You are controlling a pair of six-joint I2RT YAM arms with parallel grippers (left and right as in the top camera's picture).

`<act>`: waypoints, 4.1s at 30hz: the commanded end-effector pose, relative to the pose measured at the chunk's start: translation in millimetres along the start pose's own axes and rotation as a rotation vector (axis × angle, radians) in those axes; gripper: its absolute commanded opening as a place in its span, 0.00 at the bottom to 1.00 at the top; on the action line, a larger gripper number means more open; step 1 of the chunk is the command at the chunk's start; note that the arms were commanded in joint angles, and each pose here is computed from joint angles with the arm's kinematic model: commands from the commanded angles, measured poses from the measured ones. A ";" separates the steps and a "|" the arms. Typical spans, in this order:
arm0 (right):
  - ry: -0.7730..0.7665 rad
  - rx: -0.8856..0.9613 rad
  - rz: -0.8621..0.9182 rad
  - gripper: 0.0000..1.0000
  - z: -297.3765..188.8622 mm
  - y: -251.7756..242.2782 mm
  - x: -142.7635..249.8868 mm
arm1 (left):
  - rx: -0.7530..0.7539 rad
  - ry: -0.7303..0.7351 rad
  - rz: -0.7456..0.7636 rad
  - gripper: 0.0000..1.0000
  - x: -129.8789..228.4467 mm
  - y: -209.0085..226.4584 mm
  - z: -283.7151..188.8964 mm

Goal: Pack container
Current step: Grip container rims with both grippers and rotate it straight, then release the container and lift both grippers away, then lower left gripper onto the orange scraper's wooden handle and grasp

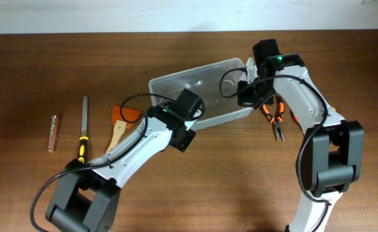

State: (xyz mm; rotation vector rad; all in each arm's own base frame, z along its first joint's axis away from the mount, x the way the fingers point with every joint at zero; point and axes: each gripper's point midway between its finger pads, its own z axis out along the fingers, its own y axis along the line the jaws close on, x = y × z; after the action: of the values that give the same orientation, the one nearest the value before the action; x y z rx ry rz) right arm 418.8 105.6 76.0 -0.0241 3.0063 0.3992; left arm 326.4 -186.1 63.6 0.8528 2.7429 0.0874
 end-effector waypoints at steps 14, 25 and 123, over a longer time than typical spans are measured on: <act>0.103 -0.048 -0.026 0.04 -0.9 6.9 25.9 | -0.085 -0.064 -0.208 0.04 -4.8 83.1 4.4; -0.290 -0.033 -0.065 0.04 -118.2 8.4 -44.3 | -0.138 -0.141 -0.253 0.10 -13.9 109.8 -62.7; -0.743 -0.001 0.089 0.99 -331.4 -15.6 44.3 | 0.054 0.233 -0.257 0.65 75.6 179.5 76.3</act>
State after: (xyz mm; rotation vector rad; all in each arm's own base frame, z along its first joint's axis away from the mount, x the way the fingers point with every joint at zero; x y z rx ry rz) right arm 340.1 7.2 385.8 0.2022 2.2761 0.3375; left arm 388.8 3.6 4.2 0.5096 3.0465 0.0930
